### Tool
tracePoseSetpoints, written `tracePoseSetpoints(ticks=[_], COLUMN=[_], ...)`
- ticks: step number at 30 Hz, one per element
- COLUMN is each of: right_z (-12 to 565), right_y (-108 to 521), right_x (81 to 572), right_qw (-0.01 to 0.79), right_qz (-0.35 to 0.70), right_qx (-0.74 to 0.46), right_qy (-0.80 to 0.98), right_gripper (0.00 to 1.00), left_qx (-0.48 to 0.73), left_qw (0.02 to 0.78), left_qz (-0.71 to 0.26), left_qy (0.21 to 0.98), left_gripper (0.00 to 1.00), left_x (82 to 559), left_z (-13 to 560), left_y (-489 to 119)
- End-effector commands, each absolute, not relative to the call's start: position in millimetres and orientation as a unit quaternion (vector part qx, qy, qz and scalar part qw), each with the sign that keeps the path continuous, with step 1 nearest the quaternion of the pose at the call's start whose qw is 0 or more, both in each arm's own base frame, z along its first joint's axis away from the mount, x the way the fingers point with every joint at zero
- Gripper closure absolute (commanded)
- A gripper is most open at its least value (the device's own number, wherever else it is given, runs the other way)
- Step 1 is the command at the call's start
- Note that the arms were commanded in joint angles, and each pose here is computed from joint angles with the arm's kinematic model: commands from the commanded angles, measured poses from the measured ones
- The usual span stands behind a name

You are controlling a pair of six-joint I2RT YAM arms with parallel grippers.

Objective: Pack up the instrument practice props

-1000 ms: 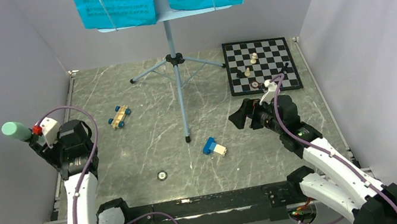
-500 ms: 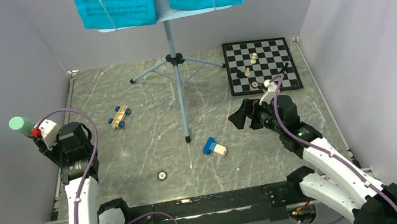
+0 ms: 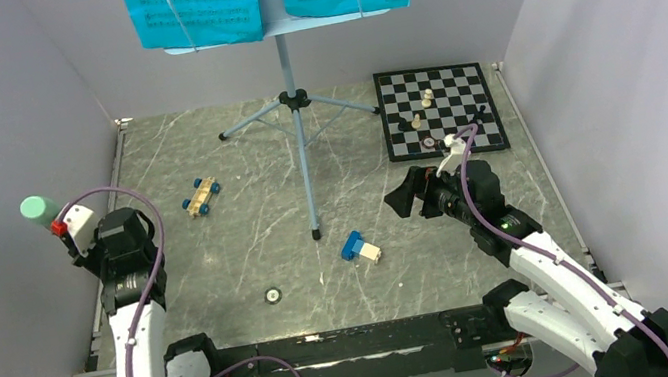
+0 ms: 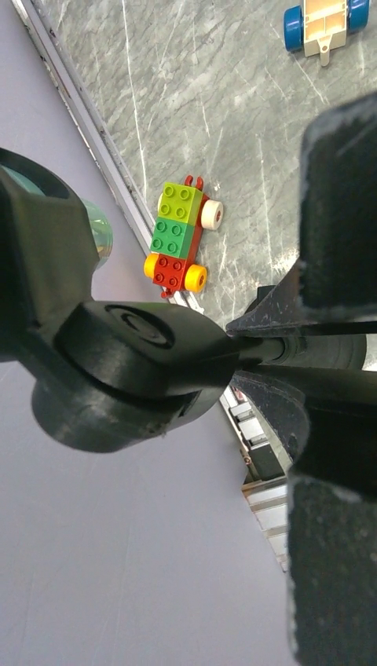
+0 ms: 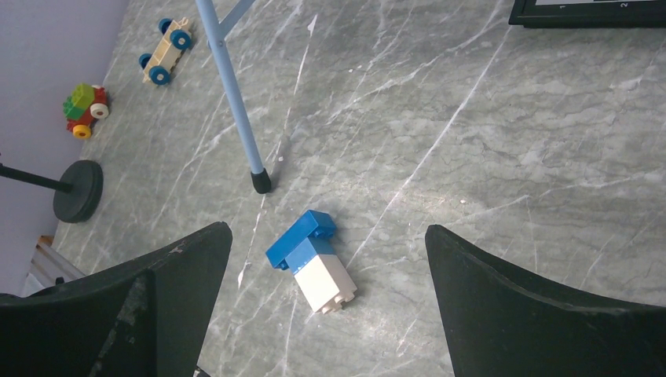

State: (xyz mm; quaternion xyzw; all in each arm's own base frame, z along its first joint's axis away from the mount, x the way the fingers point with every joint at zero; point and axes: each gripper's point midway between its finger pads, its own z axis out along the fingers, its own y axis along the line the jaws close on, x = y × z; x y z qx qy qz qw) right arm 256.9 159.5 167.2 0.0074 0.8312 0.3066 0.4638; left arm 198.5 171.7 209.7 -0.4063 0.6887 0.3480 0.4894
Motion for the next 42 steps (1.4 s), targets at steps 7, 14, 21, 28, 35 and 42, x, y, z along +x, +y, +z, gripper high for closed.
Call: tracePoseSetpoints(ticks=[7, 14, 21, 28, 35, 42], right_z=[175.4, 175.5, 172.7, 174.0, 181.7, 189.4], right_y=[161.3, 161.0, 160.5, 163.5, 166.6, 170.2], right_x=[256.9, 256.3, 255.2, 258.2, 259.1, 255.7], right_qw=[0.473, 0.472, 0.471, 0.468, 0.468, 0.468], right_qz=[0.313, 0.313, 0.313, 0.316, 0.322, 0.331], right_qx=[0.006, 0.007, 0.009, 0.007, 0.008, 0.006], right_qy=[0.823, 0.824, 0.825, 0.825, 0.823, 0.819], right_gripper=[0.00, 0.00, 0.00, 0.01, 0.01, 0.01], left_qx=[-0.411, -0.401, -0.397, -0.371, -0.321, -0.249], left_qw=[0.525, 0.551, 0.565, 0.616, 0.663, 0.679], left_qz=[0.322, 0.296, 0.277, 0.200, 0.059, -0.028], left_qy=[0.672, 0.670, 0.668, 0.665, 0.674, 0.690], left_gripper=[1.00, 1.00, 1.00, 1.00, 1.00, 1.00], left_x=[195.4, 194.8, 192.5, 203.5, 225.5, 227.2], left_z=[248.3, 268.5, 274.0, 308.9, 324.9, 320.8], left_y=[166.1, 155.6, 148.1, 126.6, 81.2, 37.2])
